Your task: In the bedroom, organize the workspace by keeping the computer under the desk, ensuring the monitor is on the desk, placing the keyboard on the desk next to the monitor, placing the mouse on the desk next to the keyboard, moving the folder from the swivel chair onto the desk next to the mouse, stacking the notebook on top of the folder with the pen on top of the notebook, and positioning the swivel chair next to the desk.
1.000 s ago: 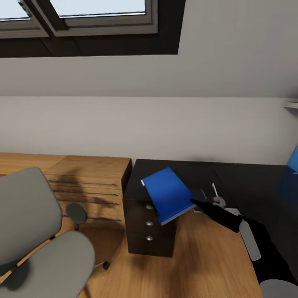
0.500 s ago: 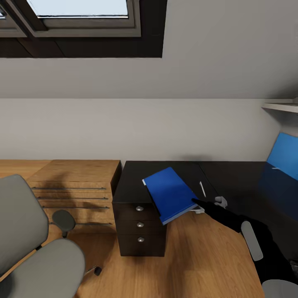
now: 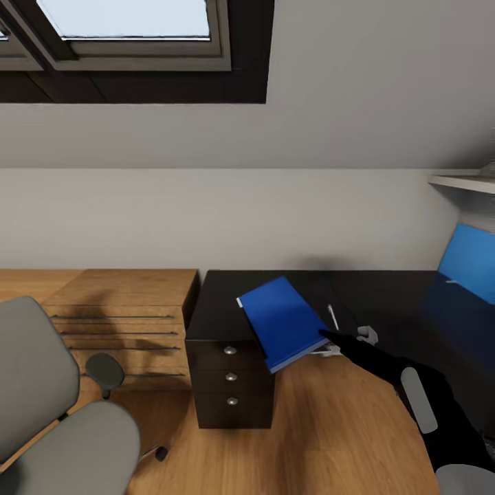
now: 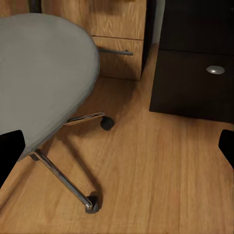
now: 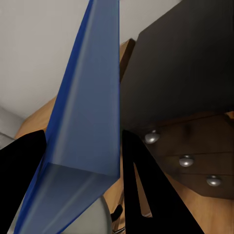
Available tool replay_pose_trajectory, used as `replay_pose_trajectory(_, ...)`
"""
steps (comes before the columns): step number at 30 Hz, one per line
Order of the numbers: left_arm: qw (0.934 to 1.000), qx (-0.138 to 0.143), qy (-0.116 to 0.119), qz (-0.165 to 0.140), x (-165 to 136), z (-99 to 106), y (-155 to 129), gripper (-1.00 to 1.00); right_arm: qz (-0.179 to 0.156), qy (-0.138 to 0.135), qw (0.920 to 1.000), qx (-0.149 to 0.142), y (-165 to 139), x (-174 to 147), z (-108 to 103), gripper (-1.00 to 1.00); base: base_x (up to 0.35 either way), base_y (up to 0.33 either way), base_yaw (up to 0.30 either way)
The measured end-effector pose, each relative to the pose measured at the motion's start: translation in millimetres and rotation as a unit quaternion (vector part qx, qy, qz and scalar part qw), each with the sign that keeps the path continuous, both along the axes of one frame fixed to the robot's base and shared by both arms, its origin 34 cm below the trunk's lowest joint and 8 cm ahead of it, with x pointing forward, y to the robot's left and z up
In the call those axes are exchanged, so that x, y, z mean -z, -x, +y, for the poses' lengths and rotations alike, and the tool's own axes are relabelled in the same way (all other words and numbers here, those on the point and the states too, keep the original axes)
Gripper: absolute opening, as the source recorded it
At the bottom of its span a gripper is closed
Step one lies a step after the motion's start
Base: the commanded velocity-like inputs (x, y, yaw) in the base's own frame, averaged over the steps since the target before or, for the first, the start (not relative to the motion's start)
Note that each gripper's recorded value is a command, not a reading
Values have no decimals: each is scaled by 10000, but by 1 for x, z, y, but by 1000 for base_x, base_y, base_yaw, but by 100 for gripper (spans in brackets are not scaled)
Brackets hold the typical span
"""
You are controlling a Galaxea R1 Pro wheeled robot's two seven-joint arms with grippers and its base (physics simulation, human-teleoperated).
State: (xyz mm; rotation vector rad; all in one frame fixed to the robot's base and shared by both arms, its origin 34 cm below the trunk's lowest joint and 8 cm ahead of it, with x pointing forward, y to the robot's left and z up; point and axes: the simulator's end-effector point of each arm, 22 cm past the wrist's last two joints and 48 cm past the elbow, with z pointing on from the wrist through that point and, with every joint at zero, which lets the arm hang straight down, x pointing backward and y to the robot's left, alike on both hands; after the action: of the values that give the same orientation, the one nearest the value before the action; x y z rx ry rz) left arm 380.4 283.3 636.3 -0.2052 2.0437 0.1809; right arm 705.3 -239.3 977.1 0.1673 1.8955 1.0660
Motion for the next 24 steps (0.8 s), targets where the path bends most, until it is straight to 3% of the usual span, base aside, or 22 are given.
replay_pose_trajectory(1,9998,-4,18,202,6,0,4,100,-5,3,10000,1,0,-2,0,-100,0,0,-162)
replay_pose_trajectory(5,9995,-5,31,305,5,0,6,100,-30,-3,10000,22,1,-10,-2,-100,0,0,-185)
replay_pose_trajectory(13,9995,-6,35,311,-6,0,6,100,-85,-77,9997,196,1,-27,-16,-100,0,0,-214)
replay_pose_trajectory(17,9995,-12,34,303,-10,0,6,100,-98,-168,9990,405,0,-33,-33,-100,0,0,-209)
replay_pose_trajectory(24,9995,-8,36,298,-10,0,6,100,36,-361,9969,697,1,-21,-56,-100,0,0,-49)
